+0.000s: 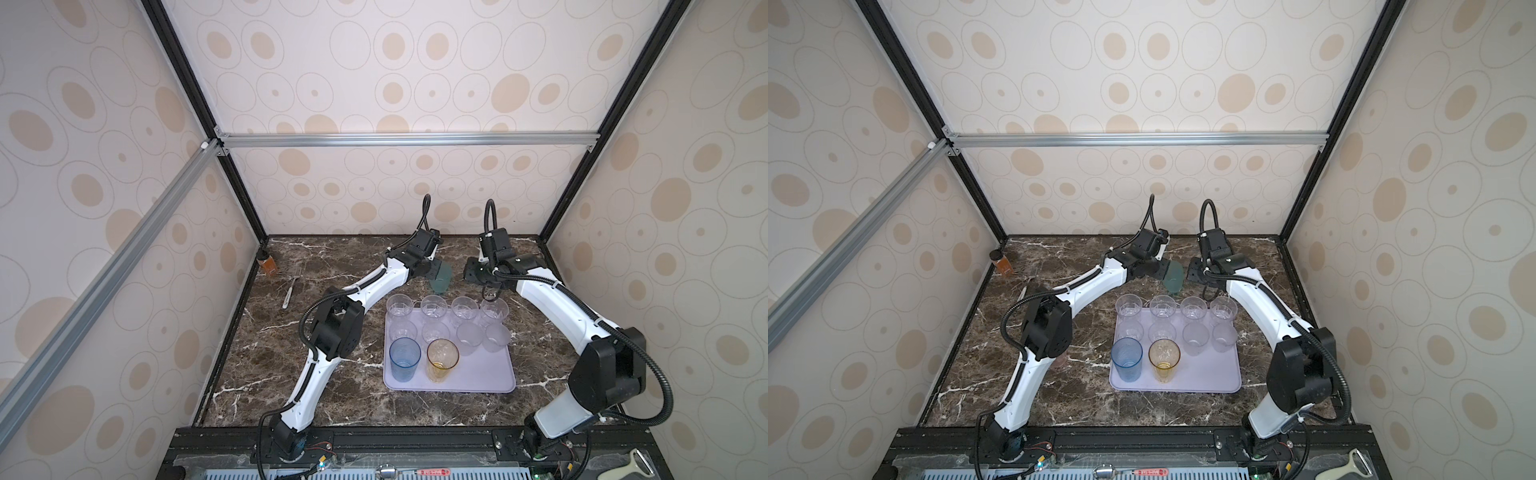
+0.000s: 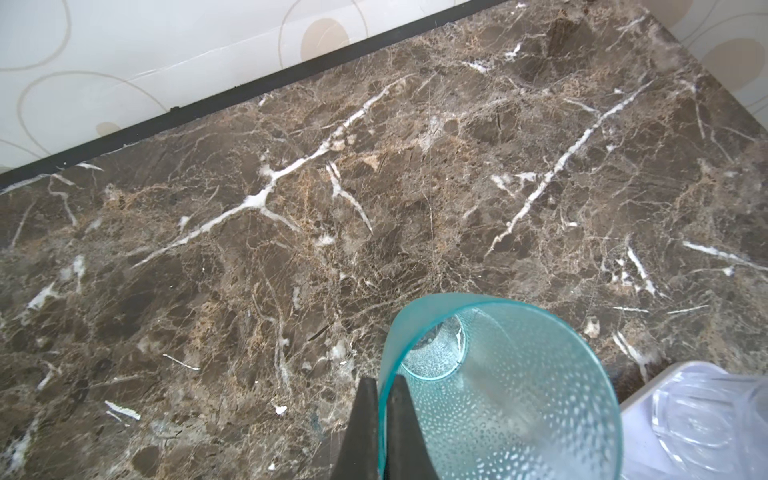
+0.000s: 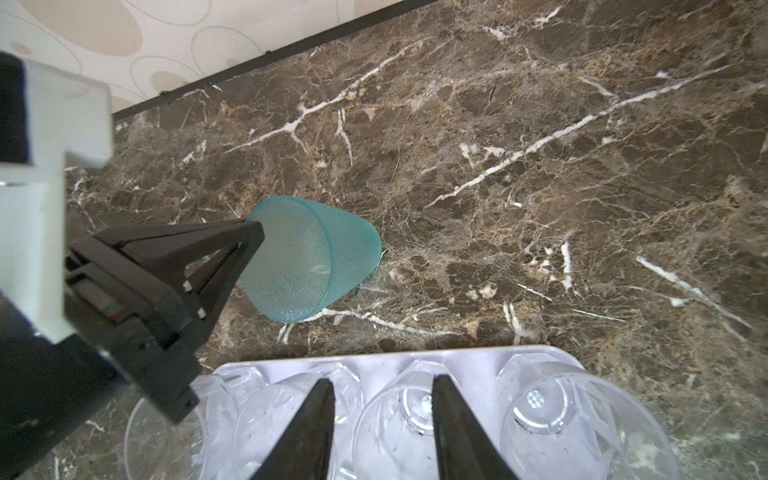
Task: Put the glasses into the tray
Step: 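Grasp the teal glass with the left gripper while the right gripper hovers beside it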
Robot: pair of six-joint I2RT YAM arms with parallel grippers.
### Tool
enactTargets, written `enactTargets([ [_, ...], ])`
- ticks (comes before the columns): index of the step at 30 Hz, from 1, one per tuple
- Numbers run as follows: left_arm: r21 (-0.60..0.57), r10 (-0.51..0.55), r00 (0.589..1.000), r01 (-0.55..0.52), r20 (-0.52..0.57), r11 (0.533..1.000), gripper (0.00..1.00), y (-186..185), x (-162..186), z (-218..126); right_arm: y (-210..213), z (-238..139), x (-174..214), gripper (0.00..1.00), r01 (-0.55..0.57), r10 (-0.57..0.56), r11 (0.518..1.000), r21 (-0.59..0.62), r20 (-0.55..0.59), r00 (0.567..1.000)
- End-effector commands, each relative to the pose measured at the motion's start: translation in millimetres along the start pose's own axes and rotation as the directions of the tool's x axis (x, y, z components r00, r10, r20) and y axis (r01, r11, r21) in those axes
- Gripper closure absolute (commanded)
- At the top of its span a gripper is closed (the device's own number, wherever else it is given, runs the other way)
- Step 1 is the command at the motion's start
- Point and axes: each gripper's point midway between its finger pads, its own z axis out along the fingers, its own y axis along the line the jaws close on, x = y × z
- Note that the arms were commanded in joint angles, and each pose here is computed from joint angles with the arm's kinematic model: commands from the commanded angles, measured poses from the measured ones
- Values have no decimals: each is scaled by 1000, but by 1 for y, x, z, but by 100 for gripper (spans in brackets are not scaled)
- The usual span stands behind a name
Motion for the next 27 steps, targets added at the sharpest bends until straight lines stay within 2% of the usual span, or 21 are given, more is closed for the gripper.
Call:
enactTargets([
  [1,14,-28,991,26,134,1000,100,-4,-46,-43,2,-16,-4,59,-34,35,999,-25,29,999],
  [8,12,-69,970,68,234,998,100,-9,-66,-88,25,-50,-16,52,-1,6,998,-57,95,995],
  [14,40,-92,955,84,283,996,100,-24,-68,-122,48,-65,-22,52,39,-29,996,-83,124,992],
  [22,60,-113,940,99,323,993,100,-34,-64,-158,66,-78,-25,54,92,-77,992,-81,172,982],
  [27,95,-134,932,108,337,990,100,-43,-59,-174,68,-71,-22,61,138,-131,990,-28,168,977],
])
